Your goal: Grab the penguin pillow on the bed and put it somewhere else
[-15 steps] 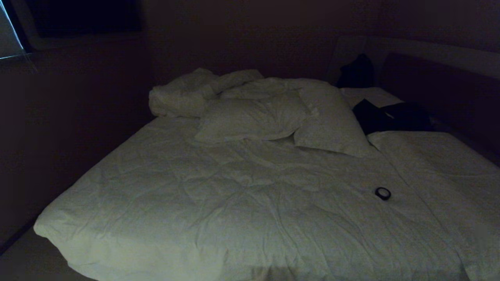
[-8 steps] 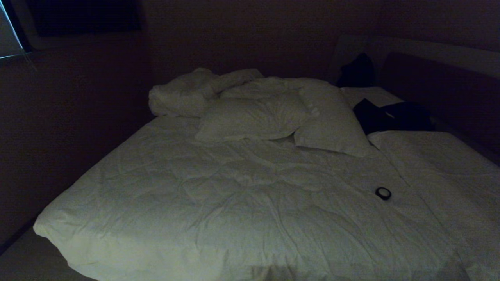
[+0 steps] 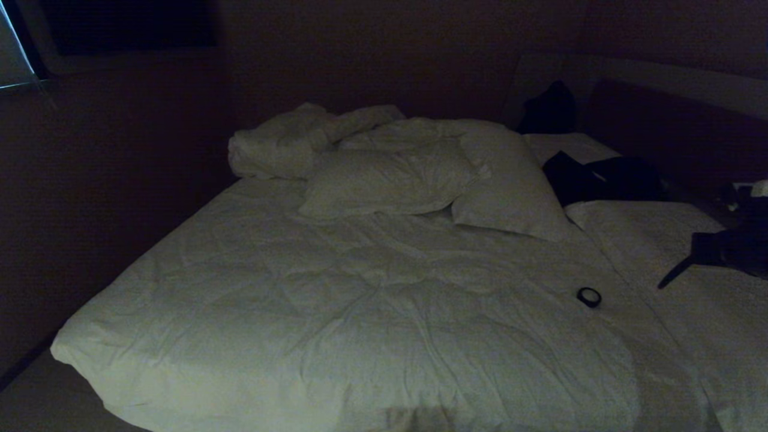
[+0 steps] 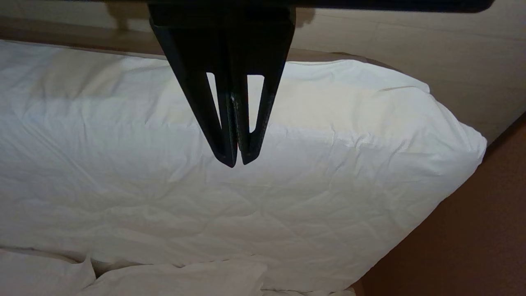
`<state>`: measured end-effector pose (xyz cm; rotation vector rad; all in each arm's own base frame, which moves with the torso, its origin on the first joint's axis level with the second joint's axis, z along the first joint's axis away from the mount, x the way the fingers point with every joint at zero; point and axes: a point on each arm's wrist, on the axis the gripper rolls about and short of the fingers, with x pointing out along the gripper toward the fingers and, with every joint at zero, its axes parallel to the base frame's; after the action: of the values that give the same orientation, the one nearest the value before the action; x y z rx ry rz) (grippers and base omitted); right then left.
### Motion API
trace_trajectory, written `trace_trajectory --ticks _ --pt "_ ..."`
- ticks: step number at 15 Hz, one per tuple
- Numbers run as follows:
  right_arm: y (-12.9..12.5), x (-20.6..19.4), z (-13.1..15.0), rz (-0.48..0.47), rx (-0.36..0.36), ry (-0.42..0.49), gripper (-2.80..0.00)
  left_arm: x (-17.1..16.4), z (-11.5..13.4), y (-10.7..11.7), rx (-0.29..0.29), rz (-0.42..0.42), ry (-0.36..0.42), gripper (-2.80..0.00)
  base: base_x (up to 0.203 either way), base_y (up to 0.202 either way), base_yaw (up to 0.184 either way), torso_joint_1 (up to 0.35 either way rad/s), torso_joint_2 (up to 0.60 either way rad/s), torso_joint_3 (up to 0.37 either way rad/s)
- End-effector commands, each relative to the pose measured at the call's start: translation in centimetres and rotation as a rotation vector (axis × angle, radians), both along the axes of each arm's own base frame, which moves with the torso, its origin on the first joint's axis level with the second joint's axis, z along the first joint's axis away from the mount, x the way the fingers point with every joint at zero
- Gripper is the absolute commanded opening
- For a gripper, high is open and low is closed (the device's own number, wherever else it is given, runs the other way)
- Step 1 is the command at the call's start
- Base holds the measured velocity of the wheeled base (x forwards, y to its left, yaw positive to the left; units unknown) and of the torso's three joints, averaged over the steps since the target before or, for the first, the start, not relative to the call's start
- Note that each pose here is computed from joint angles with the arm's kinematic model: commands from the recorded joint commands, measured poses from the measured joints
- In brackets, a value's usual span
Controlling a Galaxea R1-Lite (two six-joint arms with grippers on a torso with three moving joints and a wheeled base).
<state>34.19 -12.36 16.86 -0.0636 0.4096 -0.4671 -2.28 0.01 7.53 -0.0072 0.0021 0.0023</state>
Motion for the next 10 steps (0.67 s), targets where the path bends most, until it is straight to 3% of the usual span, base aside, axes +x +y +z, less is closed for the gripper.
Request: trace_trajectory --ticks 1,5,10 --pt "4.6 0.1 -0.6 -0.288 0.333 -0.110 -2.80 0.0 0.0 0.0 0.000 0.001 0.001 -2.80 0.000 0.000 0.000 0.000 0.00 0.000" --pt "11.5 -2.4 1.6 -0.139 0.408 -0.048 -2.80 0.0 0.0 0.0 0.000 0.001 0.001 -2.80 0.000 0.000 0.000 0.000 0.00 0.000" --pt "14.6 -10.3 5.3 0.008 0.436 -0.082 -2.80 0.0 0.0 0.0 0.000 0.001 0.001 -2.80 0.000 0.000 0.000 0.000 0.00 0.000"
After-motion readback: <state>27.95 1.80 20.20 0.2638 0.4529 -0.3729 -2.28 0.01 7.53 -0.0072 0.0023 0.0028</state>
